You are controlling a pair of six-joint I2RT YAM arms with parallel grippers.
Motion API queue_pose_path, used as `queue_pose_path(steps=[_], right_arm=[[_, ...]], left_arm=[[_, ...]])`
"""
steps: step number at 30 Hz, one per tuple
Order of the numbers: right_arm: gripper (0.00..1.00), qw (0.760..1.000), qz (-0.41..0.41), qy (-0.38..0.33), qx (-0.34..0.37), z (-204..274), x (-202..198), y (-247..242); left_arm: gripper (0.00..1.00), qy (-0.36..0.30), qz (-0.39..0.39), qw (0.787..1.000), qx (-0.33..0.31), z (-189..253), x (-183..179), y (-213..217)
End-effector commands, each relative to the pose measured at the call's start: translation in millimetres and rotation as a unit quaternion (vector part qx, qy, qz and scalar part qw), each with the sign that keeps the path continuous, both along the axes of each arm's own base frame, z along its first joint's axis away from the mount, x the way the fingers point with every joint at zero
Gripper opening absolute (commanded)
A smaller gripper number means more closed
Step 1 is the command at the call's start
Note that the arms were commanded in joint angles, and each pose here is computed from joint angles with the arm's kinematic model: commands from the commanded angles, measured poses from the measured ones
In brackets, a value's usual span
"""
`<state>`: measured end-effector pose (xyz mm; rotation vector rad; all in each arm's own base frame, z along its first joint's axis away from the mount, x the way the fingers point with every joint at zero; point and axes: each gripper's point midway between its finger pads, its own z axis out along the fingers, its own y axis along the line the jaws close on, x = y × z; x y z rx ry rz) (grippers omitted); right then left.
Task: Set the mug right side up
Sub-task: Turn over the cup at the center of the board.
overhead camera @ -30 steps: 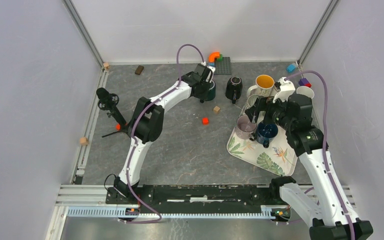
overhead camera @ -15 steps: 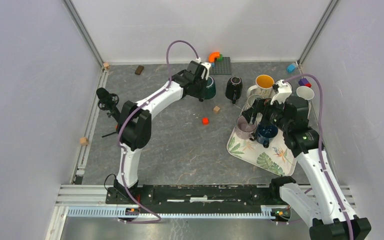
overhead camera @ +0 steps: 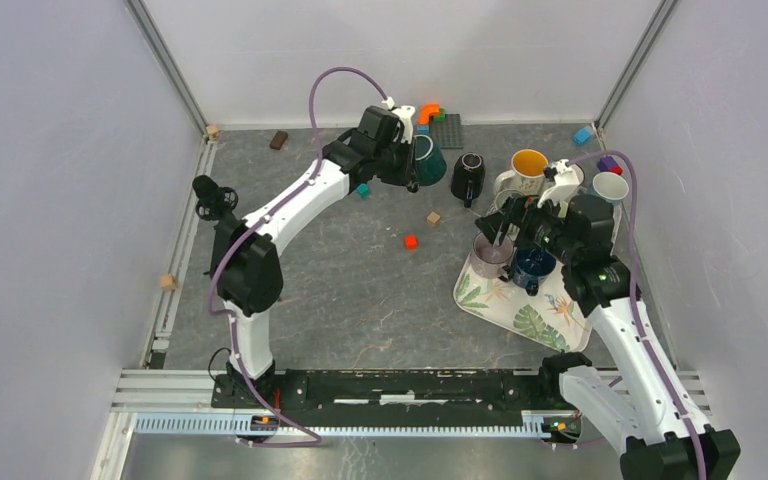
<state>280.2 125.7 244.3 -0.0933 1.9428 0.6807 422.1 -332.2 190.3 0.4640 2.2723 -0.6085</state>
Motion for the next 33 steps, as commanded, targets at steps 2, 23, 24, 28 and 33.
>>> queue_pose_path(steps=[2,23,24,28,33], right_arm=[[0.98,0.997,0.030,-0.049,0.046,22,8,21],[0.98,0.929,0.152,-0.128,0.312,79,7,74],[0.98,0.925,0.155,-0.132,0.321,82,6,74],[0.98,0.914,0.164,-0.137,0.345,92,6,76],[0.98,0.903,0.176,-0.135,0.368,99,9,78]], left_arm=[[0.02,-0.052,-0.027,0.988,-0.142,103,-18,-23],[0.02,-0.026,-0.137,0.915,-0.377,207,-94,-51],[0.02,-0.029,-0.142,0.911,-0.387,212,-96,-51],[0.02,-0.025,-0.158,0.895,-0.417,223,-107,-53],[0.02,-0.023,-0.175,0.880,-0.442,233,-115,-55]])
